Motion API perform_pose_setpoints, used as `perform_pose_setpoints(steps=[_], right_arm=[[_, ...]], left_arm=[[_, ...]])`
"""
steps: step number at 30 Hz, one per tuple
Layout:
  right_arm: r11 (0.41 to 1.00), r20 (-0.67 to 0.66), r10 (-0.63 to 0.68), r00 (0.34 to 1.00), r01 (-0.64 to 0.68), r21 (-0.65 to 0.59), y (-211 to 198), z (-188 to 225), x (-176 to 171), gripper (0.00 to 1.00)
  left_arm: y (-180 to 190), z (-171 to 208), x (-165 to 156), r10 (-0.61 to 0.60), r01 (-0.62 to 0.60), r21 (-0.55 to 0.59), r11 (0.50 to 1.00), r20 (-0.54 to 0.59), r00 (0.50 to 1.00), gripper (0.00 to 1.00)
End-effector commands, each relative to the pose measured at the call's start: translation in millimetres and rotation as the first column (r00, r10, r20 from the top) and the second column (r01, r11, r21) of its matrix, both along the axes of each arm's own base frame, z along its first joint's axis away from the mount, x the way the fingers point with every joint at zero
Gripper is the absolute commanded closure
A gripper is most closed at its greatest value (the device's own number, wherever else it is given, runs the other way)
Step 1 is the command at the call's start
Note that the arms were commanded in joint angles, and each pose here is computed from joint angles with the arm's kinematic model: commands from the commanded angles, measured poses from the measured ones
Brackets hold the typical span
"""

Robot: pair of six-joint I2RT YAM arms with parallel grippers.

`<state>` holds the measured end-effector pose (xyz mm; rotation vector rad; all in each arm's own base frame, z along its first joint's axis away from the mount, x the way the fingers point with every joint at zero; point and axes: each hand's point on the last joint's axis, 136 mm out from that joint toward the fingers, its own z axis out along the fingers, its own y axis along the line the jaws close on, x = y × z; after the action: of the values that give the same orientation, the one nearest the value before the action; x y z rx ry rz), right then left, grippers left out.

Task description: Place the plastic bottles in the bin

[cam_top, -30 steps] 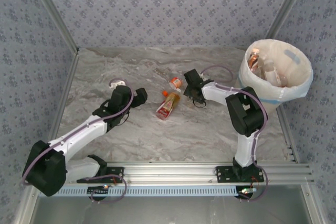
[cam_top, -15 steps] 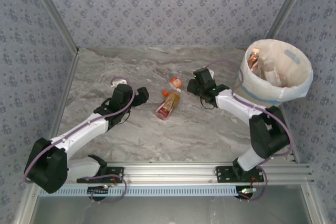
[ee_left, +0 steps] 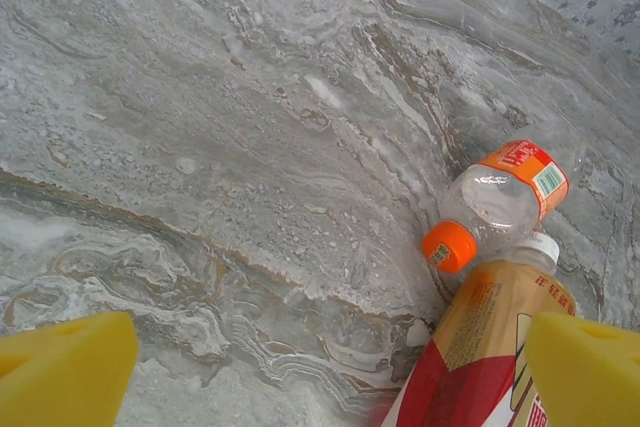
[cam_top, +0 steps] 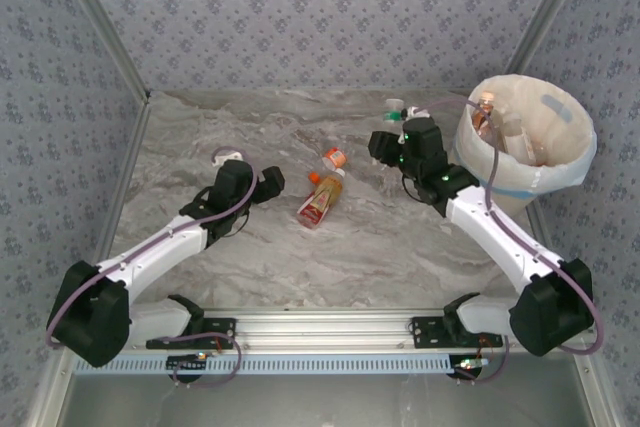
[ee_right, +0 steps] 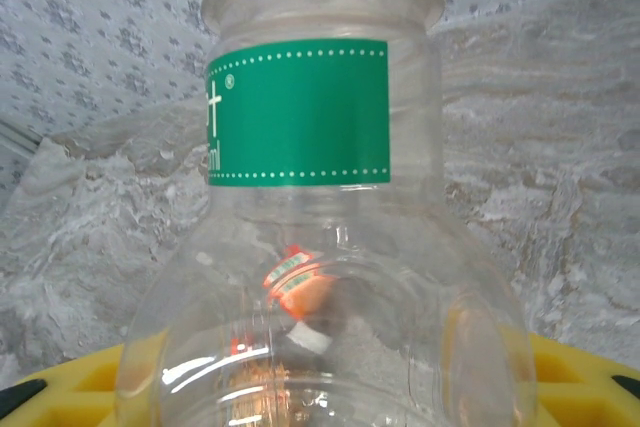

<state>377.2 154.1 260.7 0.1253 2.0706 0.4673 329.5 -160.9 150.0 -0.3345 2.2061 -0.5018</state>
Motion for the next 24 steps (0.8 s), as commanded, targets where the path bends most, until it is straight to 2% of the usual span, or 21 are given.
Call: perform_pose_setpoints(steps=[1,3,7,14,18,21,23,24], right_arm=[[0.999,0.09,0.026,0.996,-0.024,-0.026,-17.0,53.9,-4.1,0.51],[0.998,0.106,-0.026,0.994,0.032,-0.057,-42.2,79.6,-4.5,0.51],[0.981,0.089,-0.123,0.988,0.135,-0.138,-95.9,104.6,-9.1,0.51],[0.935,0.064,-0.28,0.958,0.287,-0.207,-192.0,140.1,-30.4,0.48],[0.883,0.062,-0.394,0.917,0.396,-0.253,-240.6,136.2,-35.3,0.47],[0.866,0.025,-0.436,0.9,0.427,-0.26,-266.4,122.2,-31.8,0.46],[0.852,0.007,-0.444,0.896,0.424,-0.306,-277.8,112.7,-26.9,0.45],[0.823,-0.004,-0.481,0.877,0.449,-0.347,-288.6,108.1,-27.0,0.45]], left_arm=[[-10.6,22.6,9.6,-0.021,0.022,-0.05,0.999,0.035,0.999,0.01],[-10.5,23.1,10.1,-0.019,0.021,-0.046,0.999,0.031,0.999,0.0],[-8.0,20.6,10.8,-0.004,0.006,-0.042,0.999,0.031,1.0,0.01],[-9.1,18.2,10.9,-0.008,0.01,-0.048,0.999,0.037,0.999,0.01],[-7.5,17.7,12.3,-0.007,0.009,-0.036,0.999,0.042,0.999,0.0],[-6.1,18.5,13.9,-0.005,0.007,-0.03,1.0,0.045,0.999,0.01],[-5.5,18.9,14.7,-0.005,0.007,-0.026,1.0,0.044,0.999,0.0],[-4.3,19.2,15.5,-0.003,0.004,-0.024,1.0,0.043,0.999,0.01]])
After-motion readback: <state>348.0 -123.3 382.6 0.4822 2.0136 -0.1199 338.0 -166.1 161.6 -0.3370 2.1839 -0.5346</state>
